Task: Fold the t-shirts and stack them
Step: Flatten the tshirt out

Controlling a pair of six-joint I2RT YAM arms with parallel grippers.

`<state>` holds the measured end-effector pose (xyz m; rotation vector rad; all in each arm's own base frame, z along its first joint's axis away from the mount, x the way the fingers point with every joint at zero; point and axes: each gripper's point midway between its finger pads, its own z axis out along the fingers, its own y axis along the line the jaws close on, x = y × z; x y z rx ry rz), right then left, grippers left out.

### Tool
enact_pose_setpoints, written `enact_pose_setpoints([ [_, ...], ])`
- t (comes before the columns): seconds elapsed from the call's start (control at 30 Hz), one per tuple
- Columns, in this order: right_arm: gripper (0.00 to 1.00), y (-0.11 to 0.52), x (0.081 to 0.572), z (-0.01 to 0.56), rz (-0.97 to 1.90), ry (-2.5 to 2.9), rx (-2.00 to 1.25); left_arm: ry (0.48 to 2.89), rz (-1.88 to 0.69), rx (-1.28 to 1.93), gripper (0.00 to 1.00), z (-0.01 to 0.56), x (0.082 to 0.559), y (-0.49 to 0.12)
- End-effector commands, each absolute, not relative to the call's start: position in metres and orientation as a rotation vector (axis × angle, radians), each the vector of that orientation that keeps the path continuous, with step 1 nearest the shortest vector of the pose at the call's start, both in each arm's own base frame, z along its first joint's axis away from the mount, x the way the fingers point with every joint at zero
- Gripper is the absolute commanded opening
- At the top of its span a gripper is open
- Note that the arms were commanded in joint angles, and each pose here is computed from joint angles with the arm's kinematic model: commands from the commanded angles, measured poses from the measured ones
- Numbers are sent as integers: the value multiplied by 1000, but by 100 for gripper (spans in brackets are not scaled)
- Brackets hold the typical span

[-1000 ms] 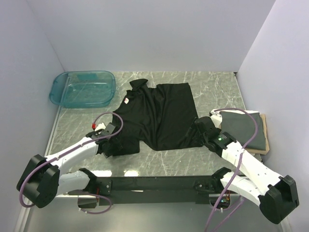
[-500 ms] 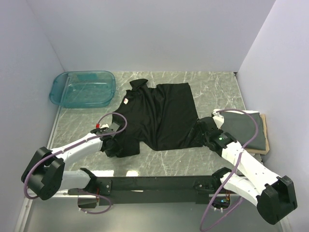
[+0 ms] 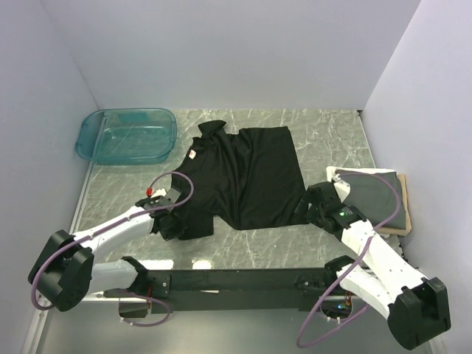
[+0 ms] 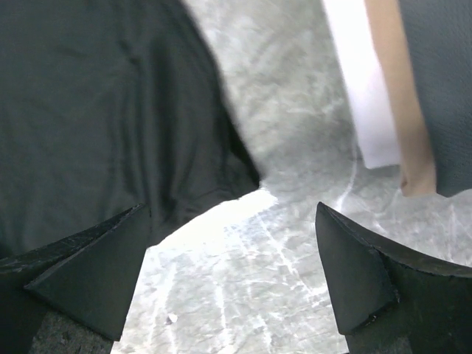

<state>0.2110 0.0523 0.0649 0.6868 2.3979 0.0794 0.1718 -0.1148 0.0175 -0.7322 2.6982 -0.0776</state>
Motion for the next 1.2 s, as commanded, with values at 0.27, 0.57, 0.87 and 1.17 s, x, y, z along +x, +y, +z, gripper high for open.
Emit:
enact_pose_setpoints([
  [0.27,74,54,225,38,51,2472,653,2632,-22,-702,1,23,186,-108],
  [0.57,58,55,232,12,-15,2532,652,2626,-7,-710,1,20,186,-106],
  [0.87,21,58,231,3,-12,2570,633,2614,15,-721,1,21,188,-103],
  [1.17,0,57,225,20,29,2529,631,2573,5,-712,1,34,196,-103],
])
